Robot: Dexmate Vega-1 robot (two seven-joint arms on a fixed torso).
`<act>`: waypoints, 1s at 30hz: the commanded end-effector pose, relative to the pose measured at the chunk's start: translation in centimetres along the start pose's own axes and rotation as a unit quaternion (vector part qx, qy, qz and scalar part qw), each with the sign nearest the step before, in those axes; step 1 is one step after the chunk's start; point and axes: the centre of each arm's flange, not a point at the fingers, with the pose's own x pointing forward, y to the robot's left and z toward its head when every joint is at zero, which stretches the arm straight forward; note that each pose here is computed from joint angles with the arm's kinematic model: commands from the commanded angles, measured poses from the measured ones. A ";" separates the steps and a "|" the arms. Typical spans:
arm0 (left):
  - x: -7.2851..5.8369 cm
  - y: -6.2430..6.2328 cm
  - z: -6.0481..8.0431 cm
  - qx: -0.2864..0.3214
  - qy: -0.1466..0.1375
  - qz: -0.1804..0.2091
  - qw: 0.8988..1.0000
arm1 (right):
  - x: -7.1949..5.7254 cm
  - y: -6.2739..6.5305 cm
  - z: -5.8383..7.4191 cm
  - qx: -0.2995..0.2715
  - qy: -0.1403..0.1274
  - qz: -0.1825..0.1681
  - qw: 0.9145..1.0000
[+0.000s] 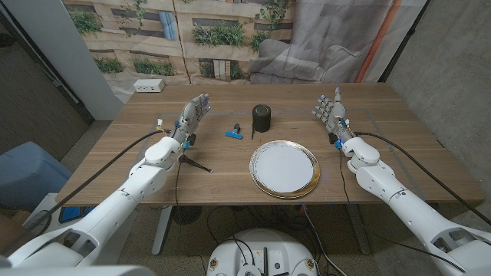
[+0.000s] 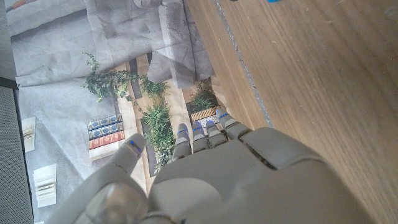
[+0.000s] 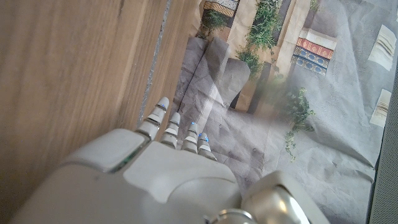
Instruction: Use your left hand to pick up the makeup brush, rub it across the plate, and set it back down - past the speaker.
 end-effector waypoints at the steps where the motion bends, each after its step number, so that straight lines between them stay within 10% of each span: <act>1: -1.6 1.1 1.5 0.046 -0.008 -0.022 0.999 | 0.0 0.0 0.0 0.000 0.000 0.000 1.000; 30: -5.8 4.6 4.9 0.224 -0.053 -0.089 0.969 | 0.0 0.0 0.0 0.000 0.000 0.000 1.000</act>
